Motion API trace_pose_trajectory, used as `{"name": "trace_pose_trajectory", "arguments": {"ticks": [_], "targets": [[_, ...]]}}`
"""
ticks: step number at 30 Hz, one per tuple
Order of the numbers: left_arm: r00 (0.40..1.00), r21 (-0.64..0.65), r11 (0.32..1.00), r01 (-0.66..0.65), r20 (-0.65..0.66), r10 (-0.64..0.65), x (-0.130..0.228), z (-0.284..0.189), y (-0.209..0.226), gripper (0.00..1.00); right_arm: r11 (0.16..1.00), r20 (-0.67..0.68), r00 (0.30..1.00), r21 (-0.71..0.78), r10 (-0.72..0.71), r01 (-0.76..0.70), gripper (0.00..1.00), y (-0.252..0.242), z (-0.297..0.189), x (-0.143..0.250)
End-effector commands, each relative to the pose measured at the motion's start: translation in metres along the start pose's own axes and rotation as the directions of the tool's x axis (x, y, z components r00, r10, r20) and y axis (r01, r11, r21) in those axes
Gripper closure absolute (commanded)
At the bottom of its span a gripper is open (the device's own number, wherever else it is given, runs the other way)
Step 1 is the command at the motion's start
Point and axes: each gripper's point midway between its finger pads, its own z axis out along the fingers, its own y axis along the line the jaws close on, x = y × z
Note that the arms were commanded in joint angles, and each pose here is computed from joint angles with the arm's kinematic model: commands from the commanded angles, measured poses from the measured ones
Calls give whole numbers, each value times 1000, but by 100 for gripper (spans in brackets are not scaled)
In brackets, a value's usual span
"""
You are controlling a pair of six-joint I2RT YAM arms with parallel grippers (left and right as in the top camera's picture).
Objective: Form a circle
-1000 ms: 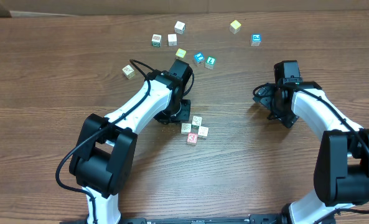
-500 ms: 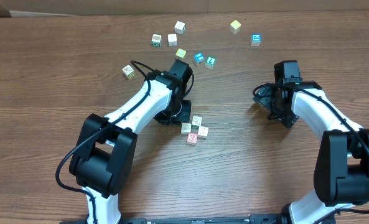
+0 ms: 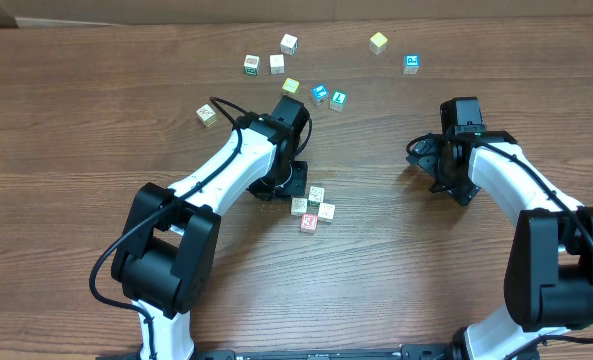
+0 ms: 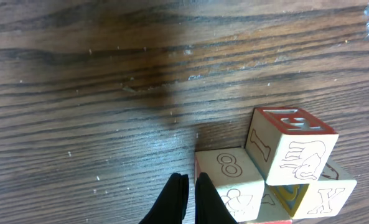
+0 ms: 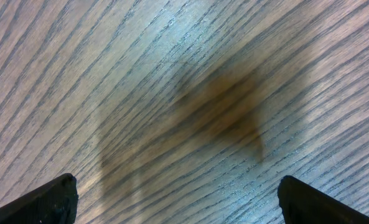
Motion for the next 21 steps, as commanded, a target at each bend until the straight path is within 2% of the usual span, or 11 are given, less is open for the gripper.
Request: {"name": "trace_pose_trajectory", "arguments": {"ticks": [1, 10, 21], "targets": [[999, 7, 1000, -29, -16, 29, 4, 6, -3, 96, 1000, 7, 1000, 16, 6, -6, 0, -5, 2, -2], [999, 34, 999, -41, -19, 42, 4, 6, -8, 96, 1000, 7, 1000, 16, 6, -6, 0, -5, 2, -2], [999, 8, 999, -47, -9, 47, 2, 6, -3, 96, 1000, 7, 1000, 16, 6, -6, 0, -5, 2, -2]]}}
